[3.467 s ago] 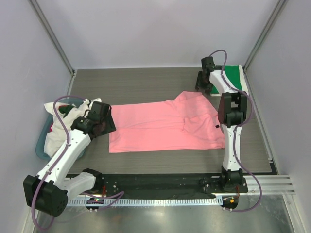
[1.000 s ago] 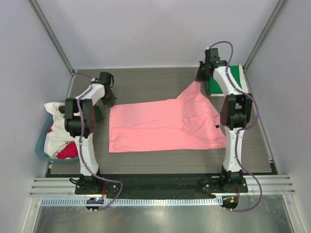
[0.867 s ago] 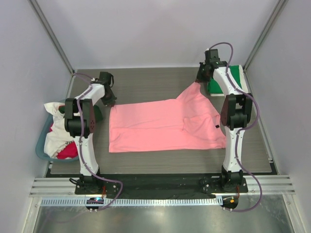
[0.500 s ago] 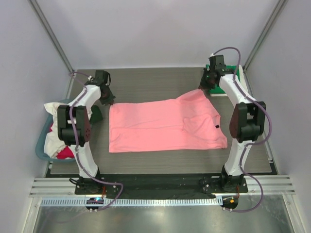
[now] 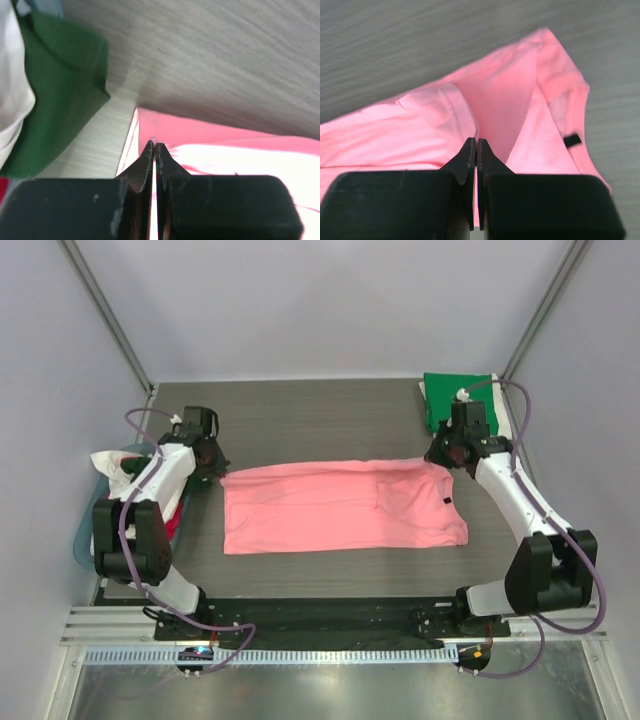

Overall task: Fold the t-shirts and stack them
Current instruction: Fold the tshirt

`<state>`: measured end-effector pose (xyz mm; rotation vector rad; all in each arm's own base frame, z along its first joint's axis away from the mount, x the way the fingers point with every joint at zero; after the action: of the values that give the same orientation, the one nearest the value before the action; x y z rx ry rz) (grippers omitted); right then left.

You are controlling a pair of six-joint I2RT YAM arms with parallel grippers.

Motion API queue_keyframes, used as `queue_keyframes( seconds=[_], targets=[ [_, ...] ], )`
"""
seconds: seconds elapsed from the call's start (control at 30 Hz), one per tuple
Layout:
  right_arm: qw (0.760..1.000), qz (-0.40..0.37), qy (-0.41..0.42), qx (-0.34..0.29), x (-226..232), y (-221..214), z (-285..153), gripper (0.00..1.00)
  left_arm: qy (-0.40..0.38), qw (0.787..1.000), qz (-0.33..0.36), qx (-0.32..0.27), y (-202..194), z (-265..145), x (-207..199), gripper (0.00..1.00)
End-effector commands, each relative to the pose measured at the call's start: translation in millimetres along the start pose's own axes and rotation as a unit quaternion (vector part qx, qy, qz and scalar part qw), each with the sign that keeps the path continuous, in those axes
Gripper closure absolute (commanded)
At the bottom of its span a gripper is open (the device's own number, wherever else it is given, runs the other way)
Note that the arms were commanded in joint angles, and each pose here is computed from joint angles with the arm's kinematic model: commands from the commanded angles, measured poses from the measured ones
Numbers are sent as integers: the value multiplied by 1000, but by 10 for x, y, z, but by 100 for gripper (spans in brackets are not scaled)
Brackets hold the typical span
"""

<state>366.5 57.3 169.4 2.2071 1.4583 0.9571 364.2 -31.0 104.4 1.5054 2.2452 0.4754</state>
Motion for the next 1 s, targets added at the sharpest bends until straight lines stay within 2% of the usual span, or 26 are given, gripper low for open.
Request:
queue_keyframes(
  seconds=[0.0, 0.27, 0.47, 0.53, 0.63, 0.67, 0.7, 0.73, 0.77, 0.8, 0.83, 0.93, 0.97],
  targets=[
    [999, 33, -24, -33, -144, -88, -151, 99, -8, 1000, -2, -21, -7, -165, 23, 100],
    [991, 75, -82, -78, -580, -307, -396, 99, -5, 1000, -9, -19, -193, -240, 120, 100],
    [986, 96, -106, -88, -738, -375, -472, 99, -8, 1000, -24, -8, -395, -267, 153, 98],
    [982, 106, -123, -93, -815, -418, -490, 99, -11, 1000, -27, -7, -457, -289, 142, 94],
    [975, 139, -147, -92, -957, -564, -500, 97, 6, 999, -35, -15, -532, -337, 237, 74],
    [973, 150, -151, -85, -999, -652, -476, 80, 15, 999, -42, -15, -551, -362, 279, 61],
    [972, 157, -153, -81, -1015, -694, -476, 64, 32, 998, -43, -26, -534, -383, 343, 54],
    [971, 163, -152, -82, -1023, -720, -486, 43, 39, 997, -48, -36, -510, -440, 379, 50],
    [968, 178, -157, -80, -1055, -782, -472, 15, 49, 997, -53, -40, -505, -477, 420, 45],
    [967, 183, -158, -82, -1065, -789, -474, 4, 58, 995, -56, -53, -449, -523, 451, 44],
    [967, 186, -156, -82, -1058, -799, -473, 0, 56, 995, -57, -62, -409, -571, 447, 44],
    [968, 193, -135, -83, -968, -740, -464, 0, 36, 996, -51, -68, -316, -634, 350, 44],
    [973, 192, -101, -75, -838, -716, -422, 1, 31, 996, -47, -72, -285, -649, 315, 44]
  ],
)
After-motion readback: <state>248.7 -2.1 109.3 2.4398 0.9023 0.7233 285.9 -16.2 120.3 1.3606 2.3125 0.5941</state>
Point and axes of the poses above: each gripper's point midway between its finger pads, its own z axis out along the fingers, its own x axis along the line the jaws close on, y = z × x, the point moved 1 cm from there along -z, back along the fingers, and after that the axes turned 5 degrees about z, right-handed, at the moved point
